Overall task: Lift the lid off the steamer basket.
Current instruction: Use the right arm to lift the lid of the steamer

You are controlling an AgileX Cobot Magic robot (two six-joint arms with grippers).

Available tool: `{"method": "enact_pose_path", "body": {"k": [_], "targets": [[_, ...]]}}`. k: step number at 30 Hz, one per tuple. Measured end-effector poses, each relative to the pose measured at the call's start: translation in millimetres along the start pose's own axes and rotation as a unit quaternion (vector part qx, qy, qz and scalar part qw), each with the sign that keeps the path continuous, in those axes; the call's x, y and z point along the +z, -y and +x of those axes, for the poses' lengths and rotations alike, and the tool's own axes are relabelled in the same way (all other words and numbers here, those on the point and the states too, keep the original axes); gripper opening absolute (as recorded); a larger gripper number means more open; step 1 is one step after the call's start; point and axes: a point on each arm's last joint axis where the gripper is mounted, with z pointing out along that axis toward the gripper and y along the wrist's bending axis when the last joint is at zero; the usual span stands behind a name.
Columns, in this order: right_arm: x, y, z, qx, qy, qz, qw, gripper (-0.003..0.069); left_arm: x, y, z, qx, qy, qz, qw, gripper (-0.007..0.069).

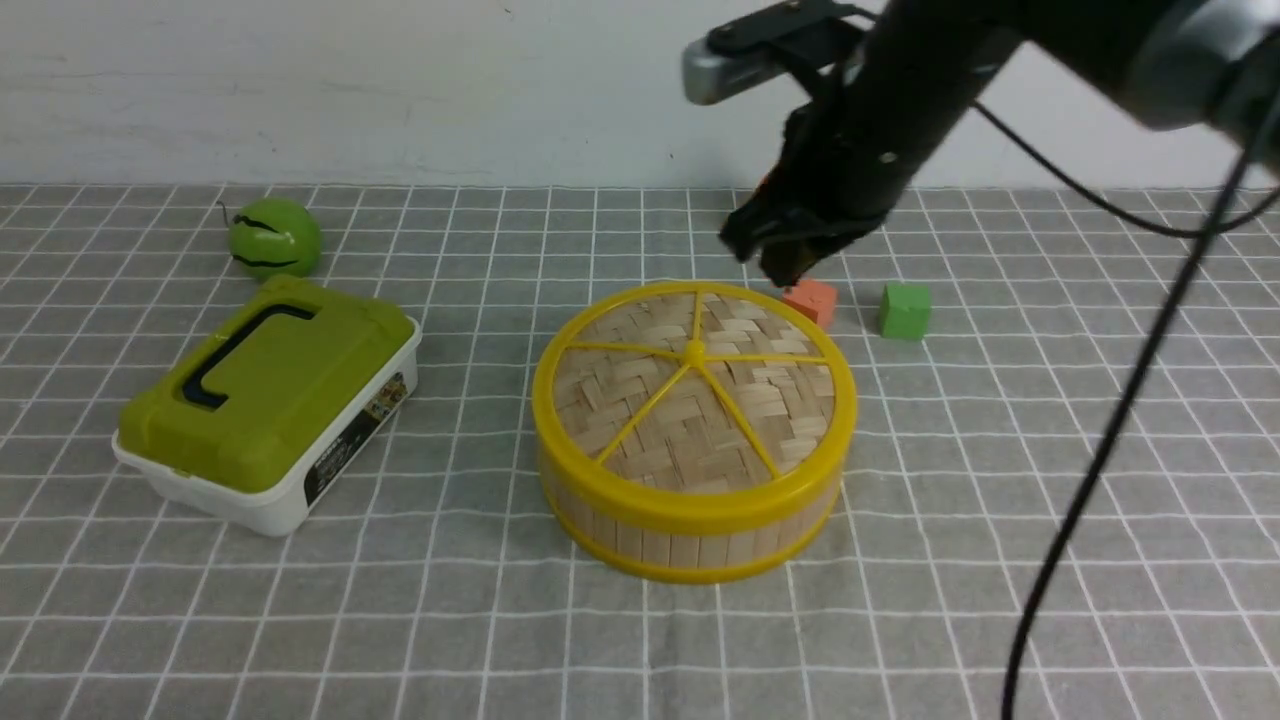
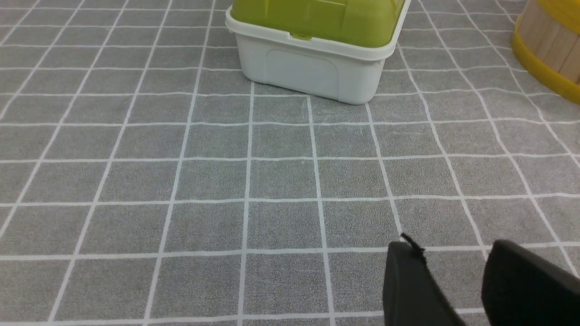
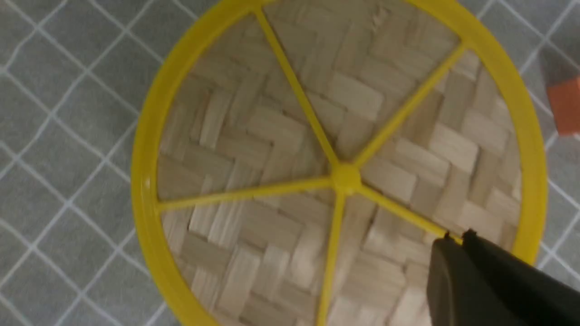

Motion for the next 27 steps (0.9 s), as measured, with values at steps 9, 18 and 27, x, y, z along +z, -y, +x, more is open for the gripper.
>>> {"method": "enact_pose_path", "body": {"k": [9, 18, 27], "targets": [[58, -25, -5, -0.015, -0.040, 0.024, 0.999, 0.0223, 0, 0, 0, 0.000, 0.000, 0.000, 1.000, 0.0239], [66, -21, -3, 0.000, -0.046, 0.034, 0.998, 0.0501, 0, 0, 0, 0.000, 0.000, 0.000, 1.000, 0.0239], [79, -22, -1, 0.015, -0.055, 0.025, 0.998, 0.0166, 0, 0, 0, 0.000, 0.000, 0.000, 1.000, 0.0239]]}}
